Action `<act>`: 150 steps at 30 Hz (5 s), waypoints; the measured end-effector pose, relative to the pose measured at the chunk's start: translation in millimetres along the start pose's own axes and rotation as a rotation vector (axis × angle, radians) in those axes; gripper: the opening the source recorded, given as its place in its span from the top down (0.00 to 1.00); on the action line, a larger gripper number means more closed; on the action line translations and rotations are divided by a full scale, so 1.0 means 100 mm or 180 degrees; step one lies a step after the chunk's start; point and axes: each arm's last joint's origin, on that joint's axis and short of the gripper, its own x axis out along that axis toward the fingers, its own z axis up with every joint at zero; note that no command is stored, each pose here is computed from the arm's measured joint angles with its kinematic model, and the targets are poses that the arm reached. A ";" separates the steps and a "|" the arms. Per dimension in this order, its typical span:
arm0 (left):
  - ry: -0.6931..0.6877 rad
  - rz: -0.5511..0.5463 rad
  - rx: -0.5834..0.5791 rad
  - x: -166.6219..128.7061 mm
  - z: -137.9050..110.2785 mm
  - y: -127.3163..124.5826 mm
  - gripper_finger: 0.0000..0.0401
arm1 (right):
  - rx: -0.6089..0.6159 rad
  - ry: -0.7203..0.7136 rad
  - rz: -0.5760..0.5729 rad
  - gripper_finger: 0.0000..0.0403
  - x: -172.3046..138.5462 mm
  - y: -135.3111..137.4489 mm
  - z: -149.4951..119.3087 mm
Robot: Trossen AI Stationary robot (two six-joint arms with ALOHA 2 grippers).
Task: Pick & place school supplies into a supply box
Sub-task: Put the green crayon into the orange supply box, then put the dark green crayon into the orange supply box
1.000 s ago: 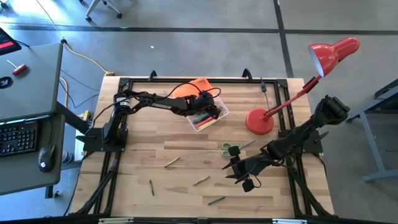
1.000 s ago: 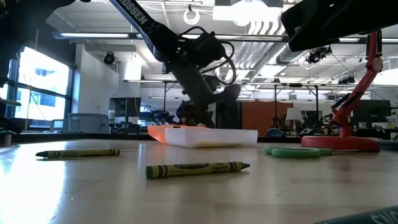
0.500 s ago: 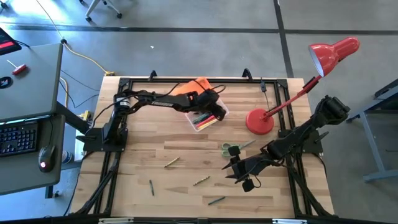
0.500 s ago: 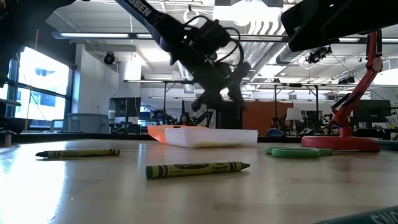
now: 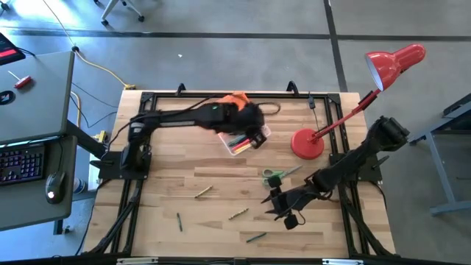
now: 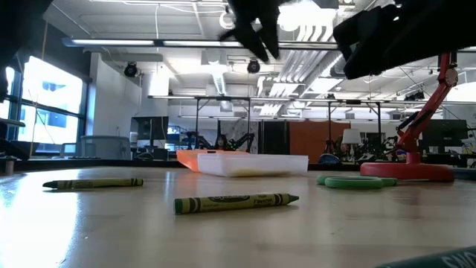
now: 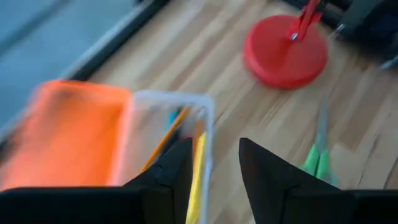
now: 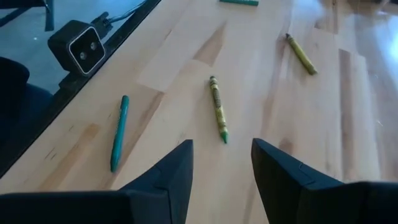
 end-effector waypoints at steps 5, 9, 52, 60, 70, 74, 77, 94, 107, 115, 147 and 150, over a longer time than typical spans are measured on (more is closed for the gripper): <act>-0.0272 0.0298 0.0072 -0.98 -0.19 -0.22 0.60 | -0.0305 -0.0307 0.0263 0.65 0.31 0.10 -0.06; -0.0635 0.0263 0.0042 -1.62 -0.44 -0.36 0.60 | -0.0419 -0.0631 0.0316 0.65 0.54 0.05 -0.09; -0.1203 -0.0185 0.0226 -2.43 -0.99 -0.66 0.60 | -0.0913 -0.0300 -0.1008 0.96 1.11 -0.68 -0.15; -0.1129 -0.0206 0.0284 -2.42 -1.01 -0.66 0.60 | -0.1049 0.0077 -0.1413 0.98 0.64 -1.47 -0.12; -0.1067 -0.0207 0.0334 -2.42 -1.02 -0.65 0.60 | -0.0974 0.0064 -0.1467 0.95 0.30 -2.31 -0.48; -0.1168 -0.0116 0.0318 -2.42 -1.01 -0.64 0.60 | -0.0920 0.0195 -0.1443 0.96 0.31 -2.43 -0.58; -0.1183 -0.0106 0.0313 -2.42 -1.01 -0.64 0.60 | -0.0840 0.0260 -0.1363 0.95 0.32 -2.44 -0.63; -0.0852 0.0012 0.0034 -2.17 -1.62 -0.92 0.60 | -0.0249 0.0061 -0.1330 0.75 0.38 -2.26 -0.52; 0.0278 0.0779 -0.2032 -1.67 -2.97 -0.88 0.60 | -0.0610 -0.0292 -0.0950 0.74 0.57 -1.67 -0.26; 0.0618 0.0749 -0.2144 -1.54 -3.10 -0.97 0.60 | -0.0727 -0.0311 -0.0862 0.74 0.60 -1.55 -0.23; 0.1717 0.1931 -0.2233 -0.87 -3.70 -1.27 0.60 | -0.0656 -0.0323 -0.0854 0.74 0.60 -1.55 -0.23; 0.1775 0.2027 -0.2225 -0.88 -3.69 -1.25 0.60 | -0.0656 -0.0322 -0.0853 0.74 0.60 -1.55 -0.23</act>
